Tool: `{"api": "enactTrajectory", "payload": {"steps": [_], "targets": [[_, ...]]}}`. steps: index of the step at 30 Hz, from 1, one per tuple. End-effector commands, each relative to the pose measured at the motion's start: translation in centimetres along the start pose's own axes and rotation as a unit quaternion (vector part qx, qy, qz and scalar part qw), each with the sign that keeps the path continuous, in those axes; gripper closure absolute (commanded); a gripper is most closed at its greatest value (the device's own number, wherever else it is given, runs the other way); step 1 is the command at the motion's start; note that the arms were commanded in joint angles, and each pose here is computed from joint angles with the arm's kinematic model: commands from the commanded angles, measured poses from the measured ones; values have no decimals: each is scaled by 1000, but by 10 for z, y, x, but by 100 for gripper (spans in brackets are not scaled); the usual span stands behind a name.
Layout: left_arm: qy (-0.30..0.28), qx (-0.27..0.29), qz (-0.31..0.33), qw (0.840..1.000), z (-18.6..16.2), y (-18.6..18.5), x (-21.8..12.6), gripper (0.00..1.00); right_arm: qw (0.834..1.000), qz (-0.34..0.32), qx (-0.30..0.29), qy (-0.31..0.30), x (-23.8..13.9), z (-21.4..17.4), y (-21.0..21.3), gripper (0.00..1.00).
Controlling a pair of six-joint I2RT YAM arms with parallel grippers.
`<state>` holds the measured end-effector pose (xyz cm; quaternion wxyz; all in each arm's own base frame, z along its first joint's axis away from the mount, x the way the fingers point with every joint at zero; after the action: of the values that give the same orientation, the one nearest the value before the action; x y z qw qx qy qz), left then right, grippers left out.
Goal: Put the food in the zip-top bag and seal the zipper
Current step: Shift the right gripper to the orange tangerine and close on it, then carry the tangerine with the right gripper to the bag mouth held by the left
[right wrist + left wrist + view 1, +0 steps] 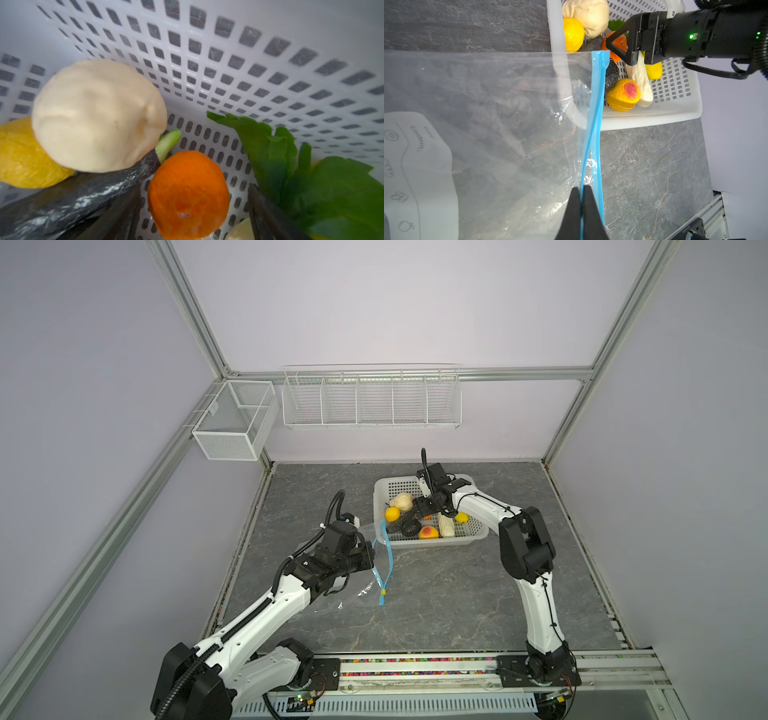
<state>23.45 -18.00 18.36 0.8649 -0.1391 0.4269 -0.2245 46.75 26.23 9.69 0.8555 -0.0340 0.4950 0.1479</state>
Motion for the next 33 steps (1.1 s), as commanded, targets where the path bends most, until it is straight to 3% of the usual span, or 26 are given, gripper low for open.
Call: {"api": "enactTrajectory", "payload": {"steps": [1,16,26,33], "targets": [[-15,8,-9,1000,12,-6,-5,100,1000,1,-2,9,10,-1,2,18],[-19,7,-5,1000,9,-4,-8,100,1000,3,16,21,23,-6,0,35],[-19,-10,-1,1000,9,-3,-9,100,999,18,15,-29,-33,24,1,44],[-22,-25,-17,999,14,-9,-5,100,997,60,8,-54,-79,22,5,45]]}}
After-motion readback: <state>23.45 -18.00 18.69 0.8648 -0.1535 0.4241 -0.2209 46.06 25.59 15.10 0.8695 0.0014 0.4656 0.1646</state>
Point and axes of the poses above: each gripper's point midway between its finger pads, its own x axis out along the fingers, its own y axis along the line the jaws close on, z = x × y, the point moved 4 cm from there along -x, back along the fingers, and after that the axes turned 9 degrees about x, right-handed, at the moved point
